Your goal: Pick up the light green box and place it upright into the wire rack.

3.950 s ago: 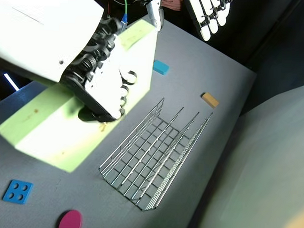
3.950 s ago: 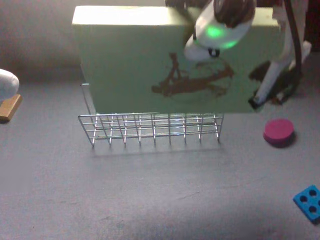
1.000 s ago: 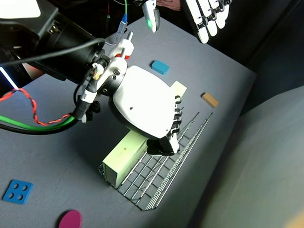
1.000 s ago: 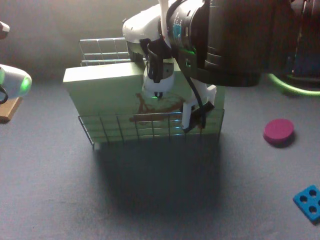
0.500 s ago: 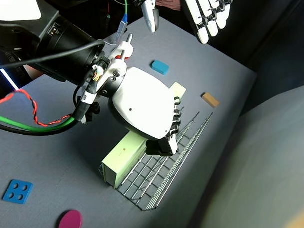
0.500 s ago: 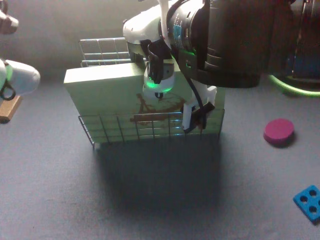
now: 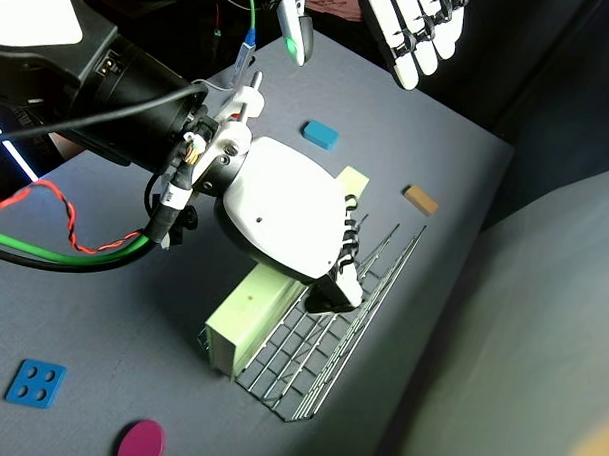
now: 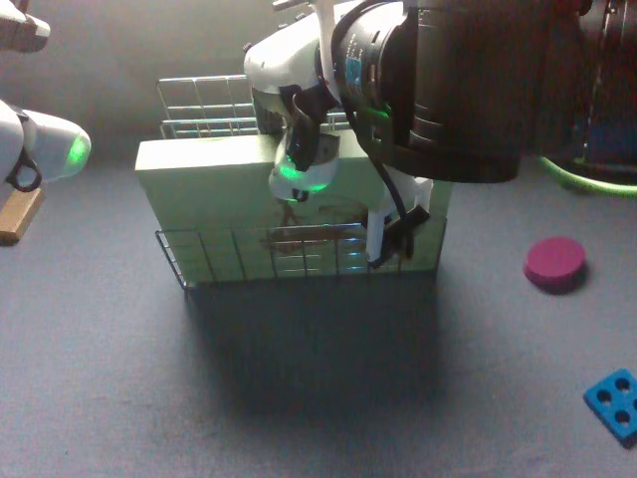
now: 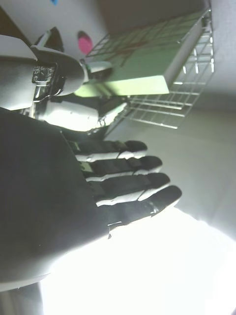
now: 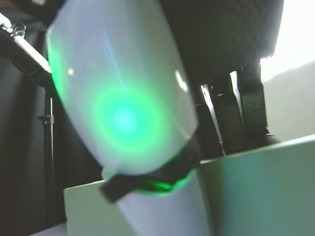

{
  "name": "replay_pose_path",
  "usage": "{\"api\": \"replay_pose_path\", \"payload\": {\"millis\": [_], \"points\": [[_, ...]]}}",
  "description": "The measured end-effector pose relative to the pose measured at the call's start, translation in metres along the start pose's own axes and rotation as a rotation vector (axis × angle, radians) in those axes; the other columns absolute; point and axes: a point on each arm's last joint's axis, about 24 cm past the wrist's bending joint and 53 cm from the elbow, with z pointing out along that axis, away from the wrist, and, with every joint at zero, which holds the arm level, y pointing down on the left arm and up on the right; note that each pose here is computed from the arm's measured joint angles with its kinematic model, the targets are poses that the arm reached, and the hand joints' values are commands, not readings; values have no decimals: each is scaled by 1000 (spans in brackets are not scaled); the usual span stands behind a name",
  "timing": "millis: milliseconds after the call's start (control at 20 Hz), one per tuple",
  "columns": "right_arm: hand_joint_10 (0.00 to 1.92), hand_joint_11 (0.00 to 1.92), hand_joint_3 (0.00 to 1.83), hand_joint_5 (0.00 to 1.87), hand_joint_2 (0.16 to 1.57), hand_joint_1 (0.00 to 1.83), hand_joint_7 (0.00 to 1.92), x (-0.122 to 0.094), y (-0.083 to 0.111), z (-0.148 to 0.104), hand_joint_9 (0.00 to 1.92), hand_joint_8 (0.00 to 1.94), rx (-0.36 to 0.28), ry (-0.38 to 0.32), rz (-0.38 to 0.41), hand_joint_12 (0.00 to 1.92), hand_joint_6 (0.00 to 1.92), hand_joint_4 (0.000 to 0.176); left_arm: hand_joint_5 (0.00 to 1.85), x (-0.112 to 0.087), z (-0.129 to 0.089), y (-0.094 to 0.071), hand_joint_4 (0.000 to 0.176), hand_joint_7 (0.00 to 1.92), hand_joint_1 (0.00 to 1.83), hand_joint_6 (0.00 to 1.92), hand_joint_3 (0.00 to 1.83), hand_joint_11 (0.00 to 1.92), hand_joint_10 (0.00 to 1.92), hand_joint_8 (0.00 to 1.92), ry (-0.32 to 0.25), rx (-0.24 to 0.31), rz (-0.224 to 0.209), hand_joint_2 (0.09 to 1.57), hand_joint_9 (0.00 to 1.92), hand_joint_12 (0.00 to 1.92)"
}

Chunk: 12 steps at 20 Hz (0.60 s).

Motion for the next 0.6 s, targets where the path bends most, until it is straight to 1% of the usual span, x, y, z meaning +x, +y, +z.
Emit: {"api": "replay_pose_path", "payload": {"millis": [50,100,150,250,350,400,500,550,600], "points": [[197,166,0,594,1075,861,679,0,-1,0,516,0,1,0,1,1342,0,0,263,0,0,0,9,280,52,0,0,0,0,0,0,0,1,1206,198,692],[67,106,0,527,1068,845,611,2,-4,0,486,0,5,6,-2,1287,0,0,263,0,0,0,9,280,53,0,0,0,0,0,0,0,3,1206,197,691],[67,106,0,527,1068,845,611,2,-4,0,486,0,5,5,-5,1287,0,0,263,0,0,0,9,280,53,0,0,0,0,0,0,0,3,1206,197,691],[30,20,0,446,1043,806,522,0,-7,-3,422,0,6,2,-7,1240,0,0,264,0,0,-1,9,280,53,0,0,0,0,0,-2,2,3,1206,197,691],[4,0,0,350,997,761,427,-4,-9,-8,349,0,5,-3,-2,1085,1,0,265,0,-1,-1,9,280,54,0,1,0,0,0,-1,3,2,1207,198,691],[1,0,0,296,978,735,378,-11,-7,-14,319,0,-1,-8,11,1008,0,0,265,0,0,-2,9,279,54,1,1,0,0,0,1,5,0,1208,195,691],[0,0,0,246,951,688,292,-27,-6,-25,262,0,-13,-18,29,898,0,0,264,0,-1,-2,9,278,54,0,1,0,0,0,1,7,4,1209,192,691],[0,0,0,226,951,652,258,-30,-6,-29,234,0,-16,-18,34,853,0,0,263,0,-1,-2,9,278,54,0,1,0,0,0,1,7,7,1209,192,690],[0,0,0,217,949,617,244,-36,-5,-41,214,0,-22,-24,32,816,0,0,258,1,-1,-2,10,278,55,0,1,0,0,0,4,6,10,1209,192,690]]}}
